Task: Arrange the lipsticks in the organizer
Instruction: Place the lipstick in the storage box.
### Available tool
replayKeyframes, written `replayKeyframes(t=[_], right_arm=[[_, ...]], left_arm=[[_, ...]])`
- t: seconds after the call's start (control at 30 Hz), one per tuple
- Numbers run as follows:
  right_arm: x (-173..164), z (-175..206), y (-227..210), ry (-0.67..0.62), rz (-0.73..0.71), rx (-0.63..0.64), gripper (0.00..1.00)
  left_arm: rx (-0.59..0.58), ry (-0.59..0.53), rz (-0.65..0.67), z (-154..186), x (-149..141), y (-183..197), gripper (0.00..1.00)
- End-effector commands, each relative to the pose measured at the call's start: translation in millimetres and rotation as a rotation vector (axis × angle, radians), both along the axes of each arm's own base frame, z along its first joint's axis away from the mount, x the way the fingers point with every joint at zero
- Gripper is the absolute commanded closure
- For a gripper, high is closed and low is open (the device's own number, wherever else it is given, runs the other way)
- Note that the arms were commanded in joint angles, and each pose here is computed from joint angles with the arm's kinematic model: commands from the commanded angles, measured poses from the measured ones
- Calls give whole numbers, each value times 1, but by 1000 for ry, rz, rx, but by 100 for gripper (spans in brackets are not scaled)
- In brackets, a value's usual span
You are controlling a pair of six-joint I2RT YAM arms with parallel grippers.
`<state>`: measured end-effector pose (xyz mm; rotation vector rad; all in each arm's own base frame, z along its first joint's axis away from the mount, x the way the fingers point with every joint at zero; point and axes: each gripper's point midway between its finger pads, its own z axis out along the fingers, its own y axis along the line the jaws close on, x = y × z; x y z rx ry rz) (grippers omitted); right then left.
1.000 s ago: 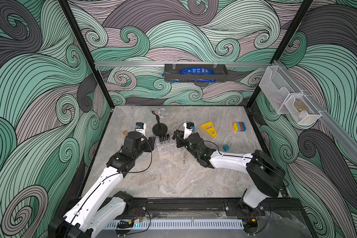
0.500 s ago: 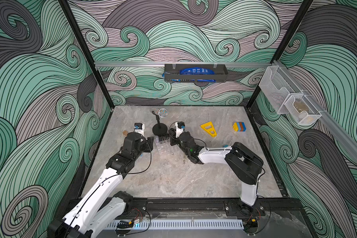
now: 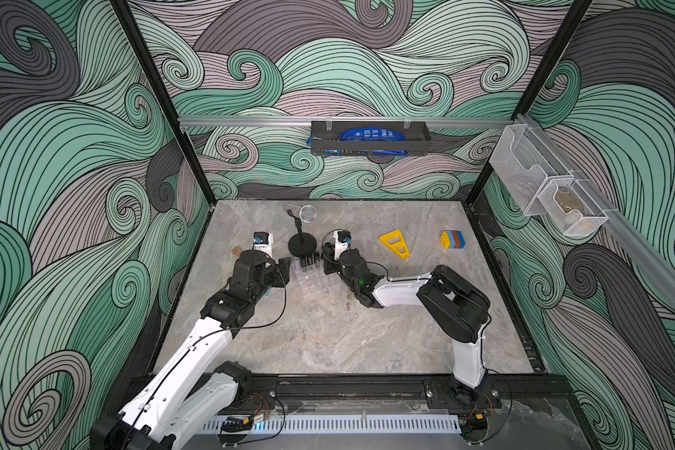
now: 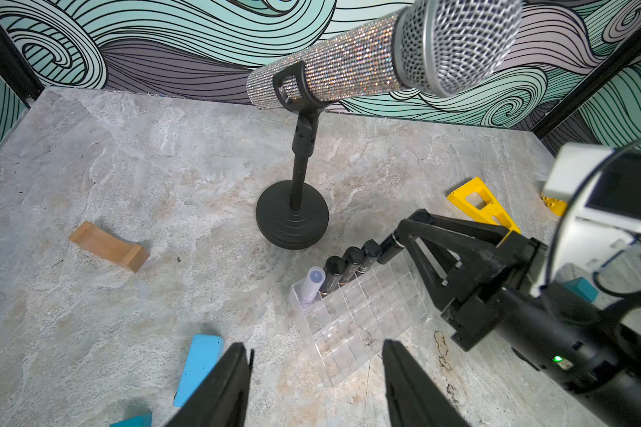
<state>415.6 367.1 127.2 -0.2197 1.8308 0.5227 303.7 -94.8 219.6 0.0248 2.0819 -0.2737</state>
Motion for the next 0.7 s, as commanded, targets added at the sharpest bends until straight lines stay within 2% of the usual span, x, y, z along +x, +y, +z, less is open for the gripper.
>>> replayKeyframes(t=[0.0, 0.27, 0.5, 0.67], right_arm=[[10, 5, 2, -10, -11, 24, 100], [11, -15, -4, 27, -41, -13, 100], [2, -24, -27, 1, -194, -129, 100], [-2, -28, -25, 26, -183, -120, 100]], left_arm=[[-7, -3, 7, -1, 1, 2, 41], [-18, -3, 9, -2, 1, 2, 41], [-22, 0, 14, -3, 1, 3, 41], [-26, 1, 17, -4, 1, 4, 41]])
